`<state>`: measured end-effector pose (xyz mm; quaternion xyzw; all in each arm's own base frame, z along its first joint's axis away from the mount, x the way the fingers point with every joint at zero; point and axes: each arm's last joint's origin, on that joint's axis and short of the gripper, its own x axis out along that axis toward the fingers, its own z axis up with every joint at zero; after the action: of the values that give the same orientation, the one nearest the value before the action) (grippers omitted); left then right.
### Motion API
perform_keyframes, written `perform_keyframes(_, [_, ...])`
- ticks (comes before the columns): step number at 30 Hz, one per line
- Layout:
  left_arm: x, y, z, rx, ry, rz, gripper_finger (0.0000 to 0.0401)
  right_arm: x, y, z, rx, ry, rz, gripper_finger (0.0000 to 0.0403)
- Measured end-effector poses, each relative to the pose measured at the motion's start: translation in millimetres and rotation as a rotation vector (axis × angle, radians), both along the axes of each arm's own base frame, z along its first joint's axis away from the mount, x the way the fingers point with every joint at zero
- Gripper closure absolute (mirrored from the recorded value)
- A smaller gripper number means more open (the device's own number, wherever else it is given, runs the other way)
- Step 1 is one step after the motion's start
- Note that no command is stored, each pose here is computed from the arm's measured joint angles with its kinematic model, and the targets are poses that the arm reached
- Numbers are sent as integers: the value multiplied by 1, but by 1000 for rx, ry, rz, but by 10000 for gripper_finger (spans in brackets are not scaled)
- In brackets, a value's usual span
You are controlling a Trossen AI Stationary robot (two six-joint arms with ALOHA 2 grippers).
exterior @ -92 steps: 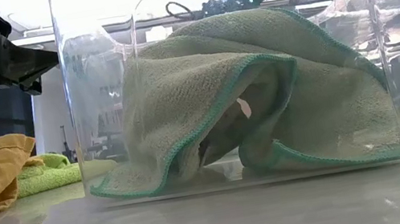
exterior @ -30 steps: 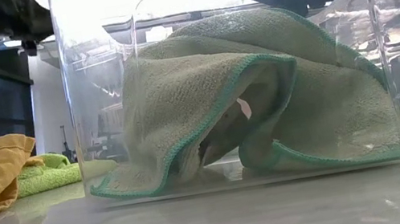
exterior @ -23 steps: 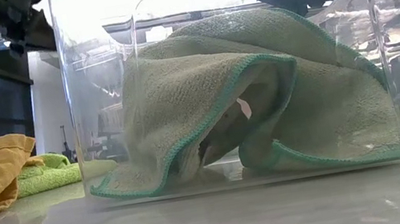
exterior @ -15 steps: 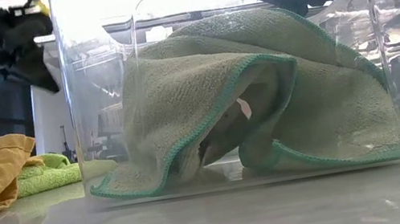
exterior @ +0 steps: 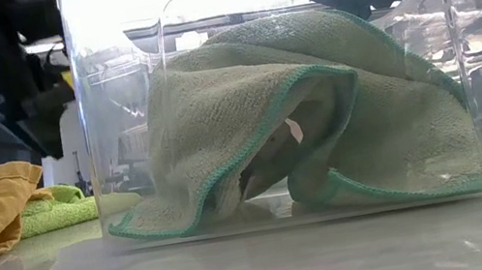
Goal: Sort towels by color in basket
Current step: Put the top light green towel into the bottom transparent bin
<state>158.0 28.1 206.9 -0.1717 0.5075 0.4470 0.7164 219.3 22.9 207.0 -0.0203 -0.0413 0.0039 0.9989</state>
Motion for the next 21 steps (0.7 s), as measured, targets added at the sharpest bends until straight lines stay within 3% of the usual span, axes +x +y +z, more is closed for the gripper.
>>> perform_keyframes(13, [24,41,-50,-81,302,-4,226,0,0,-5,1,55,6,270])
perform_keyframes(17, [26,49,-60,-99,382,-70,269,0,0,-6,16,62,9,270])
perform_keyframes(21, [29,51,-65,-106,412,-124,344,0,0,-7,15,72,8,270])
